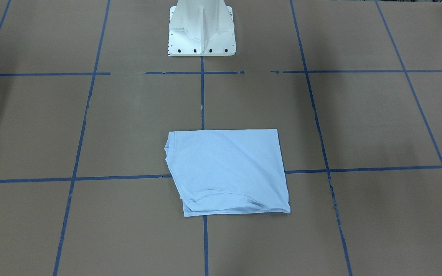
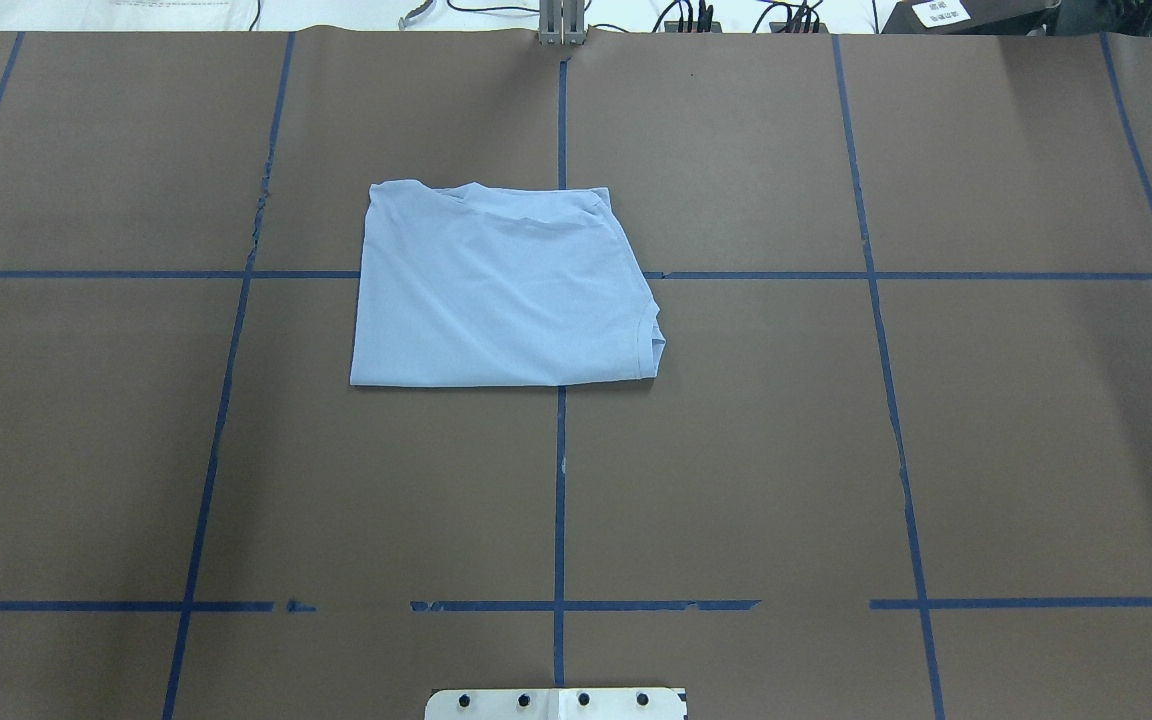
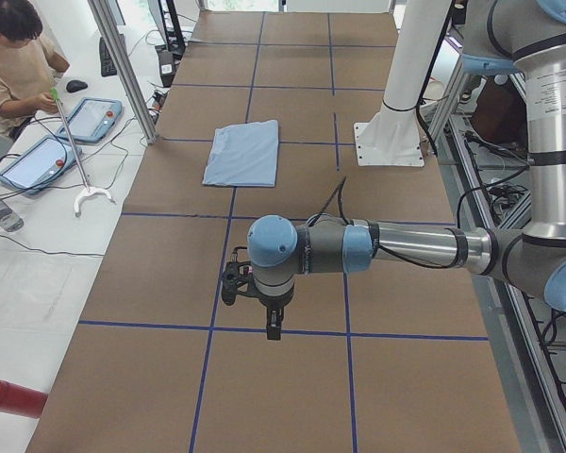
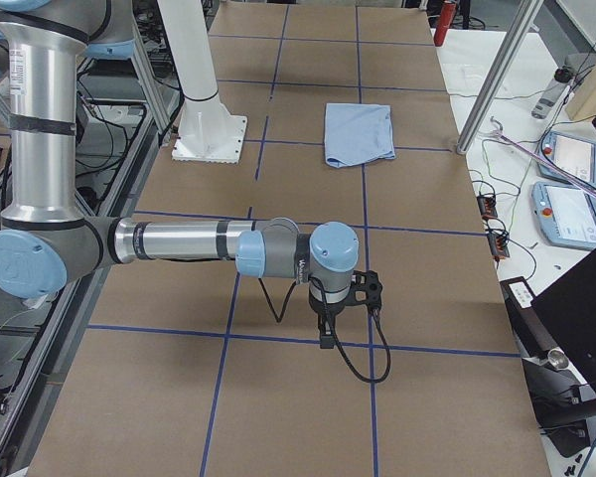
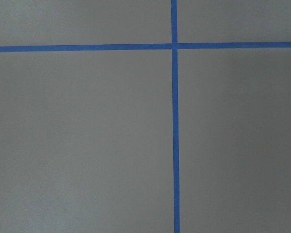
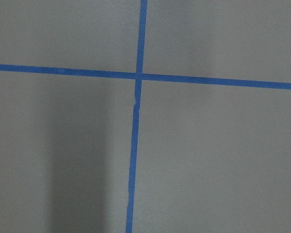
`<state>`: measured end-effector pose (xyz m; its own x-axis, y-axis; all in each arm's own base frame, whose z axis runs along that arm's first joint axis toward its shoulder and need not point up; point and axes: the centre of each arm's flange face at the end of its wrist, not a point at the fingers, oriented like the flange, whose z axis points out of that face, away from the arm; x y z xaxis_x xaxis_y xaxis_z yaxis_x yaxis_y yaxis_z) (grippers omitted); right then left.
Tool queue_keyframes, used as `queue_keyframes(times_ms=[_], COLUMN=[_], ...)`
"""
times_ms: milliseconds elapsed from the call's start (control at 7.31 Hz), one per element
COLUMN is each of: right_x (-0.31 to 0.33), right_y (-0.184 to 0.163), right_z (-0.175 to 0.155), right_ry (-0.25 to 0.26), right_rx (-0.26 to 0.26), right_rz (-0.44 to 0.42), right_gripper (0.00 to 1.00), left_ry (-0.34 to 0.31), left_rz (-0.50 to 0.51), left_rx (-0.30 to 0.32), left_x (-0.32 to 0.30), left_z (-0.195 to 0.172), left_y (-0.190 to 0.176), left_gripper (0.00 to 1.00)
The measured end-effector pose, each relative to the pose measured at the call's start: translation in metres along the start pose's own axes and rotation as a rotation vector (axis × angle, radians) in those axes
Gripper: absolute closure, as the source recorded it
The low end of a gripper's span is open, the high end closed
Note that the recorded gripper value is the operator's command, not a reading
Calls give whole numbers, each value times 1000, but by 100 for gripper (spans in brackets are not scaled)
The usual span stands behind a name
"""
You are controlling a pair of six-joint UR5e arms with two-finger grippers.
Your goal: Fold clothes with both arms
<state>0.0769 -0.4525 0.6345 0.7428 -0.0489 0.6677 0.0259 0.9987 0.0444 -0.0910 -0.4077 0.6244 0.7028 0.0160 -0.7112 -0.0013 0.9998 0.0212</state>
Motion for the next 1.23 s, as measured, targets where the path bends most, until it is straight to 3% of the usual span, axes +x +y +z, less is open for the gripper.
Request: queue_keyframes(times_ms=[1231], right_x=[1], right_y=[1], right_z=[1], right_ry=[0], right_rx=[-1], right_rz=[2], right_gripper=[0], left_ry=[-3], left_rz=[18], left_rx=[6], left_x=[5], left_z=[-2], left_y=[-5], left_gripper=[0])
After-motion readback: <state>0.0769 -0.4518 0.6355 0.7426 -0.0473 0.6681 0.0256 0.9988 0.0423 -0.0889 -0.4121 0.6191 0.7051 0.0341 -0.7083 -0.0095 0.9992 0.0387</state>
